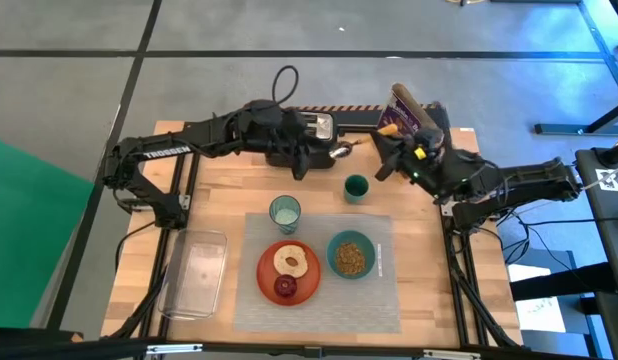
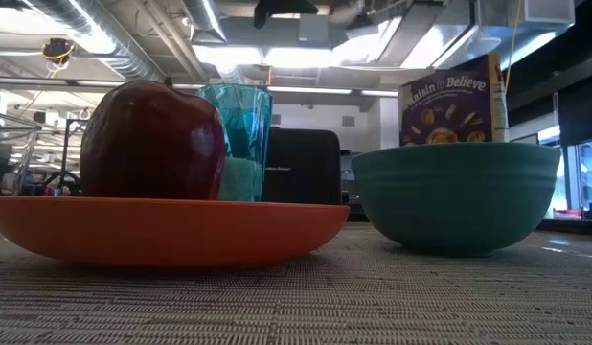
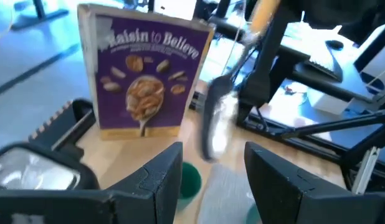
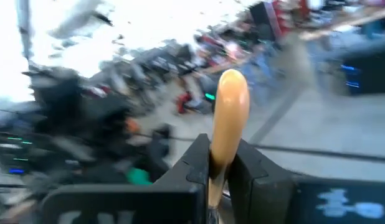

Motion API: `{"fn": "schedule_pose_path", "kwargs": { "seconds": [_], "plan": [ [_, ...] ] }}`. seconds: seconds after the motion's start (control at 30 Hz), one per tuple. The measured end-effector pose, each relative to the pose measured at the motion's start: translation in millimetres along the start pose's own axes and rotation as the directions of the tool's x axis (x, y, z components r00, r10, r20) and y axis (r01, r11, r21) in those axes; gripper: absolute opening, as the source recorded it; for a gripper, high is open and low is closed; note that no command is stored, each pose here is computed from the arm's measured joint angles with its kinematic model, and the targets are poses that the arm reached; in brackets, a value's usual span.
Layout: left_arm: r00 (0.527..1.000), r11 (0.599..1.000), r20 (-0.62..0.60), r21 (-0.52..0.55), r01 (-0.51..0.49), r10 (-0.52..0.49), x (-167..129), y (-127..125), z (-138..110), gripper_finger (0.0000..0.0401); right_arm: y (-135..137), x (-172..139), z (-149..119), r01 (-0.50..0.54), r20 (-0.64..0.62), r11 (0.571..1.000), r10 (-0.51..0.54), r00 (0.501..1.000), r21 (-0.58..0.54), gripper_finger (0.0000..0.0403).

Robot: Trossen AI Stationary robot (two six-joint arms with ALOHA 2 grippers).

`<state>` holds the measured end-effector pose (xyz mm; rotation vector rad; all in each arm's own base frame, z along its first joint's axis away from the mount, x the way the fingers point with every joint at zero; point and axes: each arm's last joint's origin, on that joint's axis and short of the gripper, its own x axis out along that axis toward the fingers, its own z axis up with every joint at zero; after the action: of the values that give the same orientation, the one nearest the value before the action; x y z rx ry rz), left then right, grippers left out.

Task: Arrange a breakfast setting
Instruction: Put the yellow spoon to the right of the green bowl on the gray table mat

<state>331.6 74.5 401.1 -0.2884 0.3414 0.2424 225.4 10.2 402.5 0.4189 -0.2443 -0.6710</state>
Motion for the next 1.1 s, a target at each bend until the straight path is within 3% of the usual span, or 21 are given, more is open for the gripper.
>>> {"fn": "schedule_pose_path", "kwargs": {
  "seconds": [0.1,0.27,0.53,0.63,0.83,0.97,1.1],
  "plan": [
    [1.000,0.999,0.017,0.045,0.011,-0.012,0,-2,1,0.0167,5,0,7,-0.092,0.039,0.996,0.091,0.995,0.019,0.0021],
    [1.000,0.998,0.022,0.056,-0.002,0.001,0,-3,1,0.0167,7,0,12,-0.148,0.065,0.989,0.148,0.987,-0.004,0.0021],
    [0.994,0.992,0.063,0.089,0.088,-0.094,-1,-5,7,0.0158,9,-1,13,-0.205,0.066,0.978,0.206,0.976,-0.031,0.0021],
    [0.994,0.991,0.070,0.109,0.081,-0.089,-1,-5,8,0.0129,10,-1,13,-0.225,0.061,0.974,0.227,0.972,-0.033,0.0021],
    [0.989,0.986,0.057,0.105,0.130,-0.137,-1,-1,9,0.0018,10,-1,13,-0.231,0.058,0.972,0.233,0.971,-0.037,0.0021],
    [0.990,0.986,0.032,0.095,0.134,-0.138,-1,3,7,0.0007,9,-1,9,-0.240,0.015,0.968,0.241,0.970,-0.068,0.0038],
    [0.994,0.993,-0.052,0.068,0.098,-0.094,-7,14,2,0.0003,0,-7,5,-0.190,-0.100,0.968,0.175,0.979,-0.165,0.0098]
  ]
}}
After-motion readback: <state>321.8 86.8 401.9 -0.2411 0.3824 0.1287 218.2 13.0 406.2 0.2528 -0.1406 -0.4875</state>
